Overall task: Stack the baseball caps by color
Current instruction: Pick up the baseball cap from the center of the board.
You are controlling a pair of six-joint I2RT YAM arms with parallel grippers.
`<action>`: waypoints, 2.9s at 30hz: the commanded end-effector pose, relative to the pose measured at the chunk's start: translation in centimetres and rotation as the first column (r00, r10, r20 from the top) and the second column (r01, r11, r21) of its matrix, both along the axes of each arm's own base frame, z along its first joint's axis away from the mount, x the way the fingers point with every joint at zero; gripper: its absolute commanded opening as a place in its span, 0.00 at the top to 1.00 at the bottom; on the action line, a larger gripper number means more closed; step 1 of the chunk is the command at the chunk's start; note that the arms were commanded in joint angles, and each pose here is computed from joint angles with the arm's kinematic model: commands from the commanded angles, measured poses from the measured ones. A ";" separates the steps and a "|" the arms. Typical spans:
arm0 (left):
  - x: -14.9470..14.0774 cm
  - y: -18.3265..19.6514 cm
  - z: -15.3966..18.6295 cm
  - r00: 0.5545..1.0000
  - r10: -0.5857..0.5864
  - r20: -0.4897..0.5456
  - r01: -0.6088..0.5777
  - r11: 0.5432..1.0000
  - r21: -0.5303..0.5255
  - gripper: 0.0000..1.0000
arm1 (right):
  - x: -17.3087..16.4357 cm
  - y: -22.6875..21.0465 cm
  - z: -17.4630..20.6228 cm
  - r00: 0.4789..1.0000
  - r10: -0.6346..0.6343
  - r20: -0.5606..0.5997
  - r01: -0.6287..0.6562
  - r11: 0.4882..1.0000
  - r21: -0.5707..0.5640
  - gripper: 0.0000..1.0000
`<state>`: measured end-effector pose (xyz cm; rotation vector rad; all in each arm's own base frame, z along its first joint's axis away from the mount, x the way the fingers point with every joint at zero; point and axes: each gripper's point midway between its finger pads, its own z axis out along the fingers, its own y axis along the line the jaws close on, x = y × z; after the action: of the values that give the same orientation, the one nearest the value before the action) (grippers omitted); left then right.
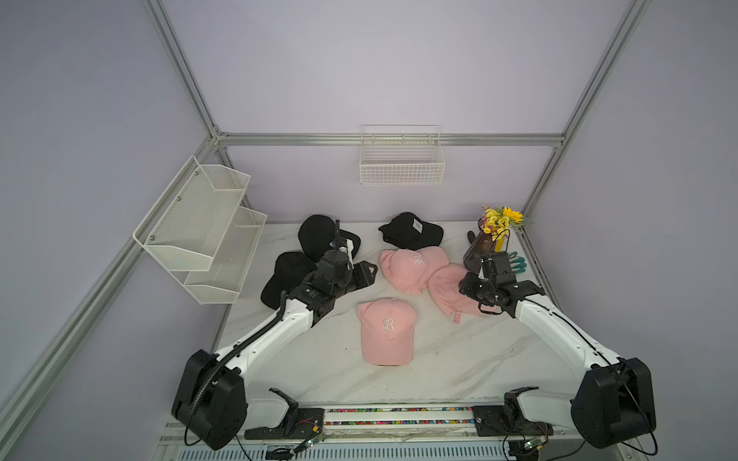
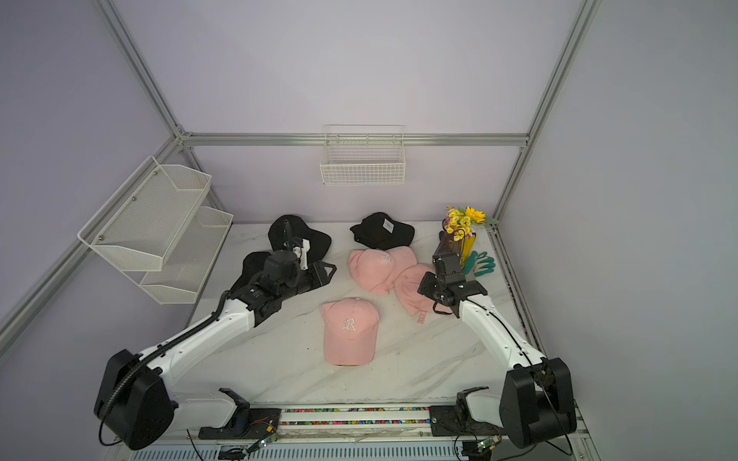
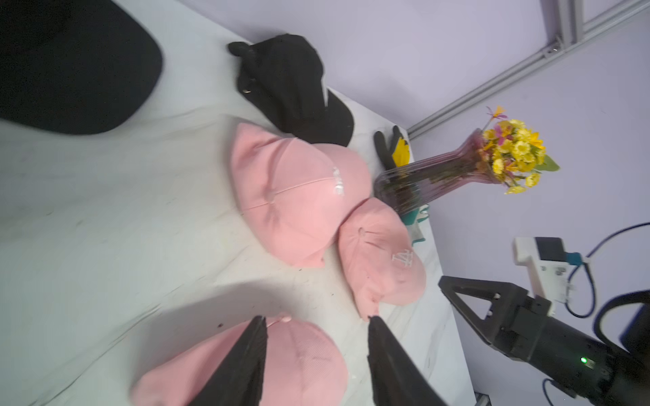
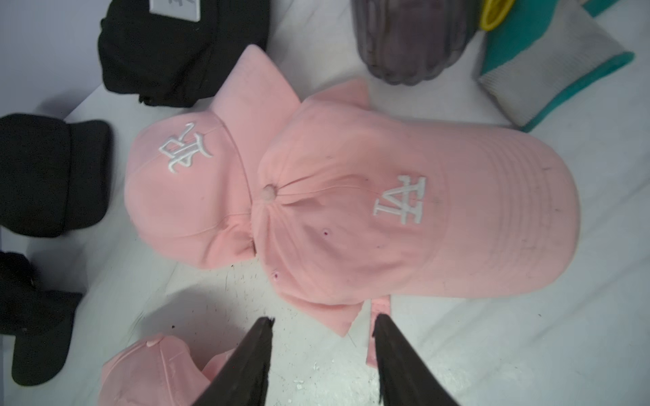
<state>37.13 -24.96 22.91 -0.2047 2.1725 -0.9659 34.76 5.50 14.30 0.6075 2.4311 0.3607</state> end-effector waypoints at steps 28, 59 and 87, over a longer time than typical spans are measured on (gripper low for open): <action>4.5 -21.1 -14.4 0.915 -0.289 -0.280 0.226 0.945 -0.238 0.43 | -1.8 -3.1 -0.4 0.993 -0.111 -0.049 0.120 0.966 0.228 0.32; -1.9 -16.5 7.0 0.656 -0.751 0.069 0.751 0.642 -0.152 1.00 | -0.1 -1.0 8.2 0.975 0.052 0.216 -0.106 0.964 0.244 0.31; -21.3 -9.0 10.2 0.190 -0.982 -0.021 0.978 0.187 0.096 1.00 | -3.9 13.5 13.2 0.671 0.531 0.517 -0.739 0.539 0.405 0.25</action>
<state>17.66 -34.42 32.73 1.3662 2.2399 -1.4850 31.57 17.59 27.07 -0.0844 2.1348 1.3596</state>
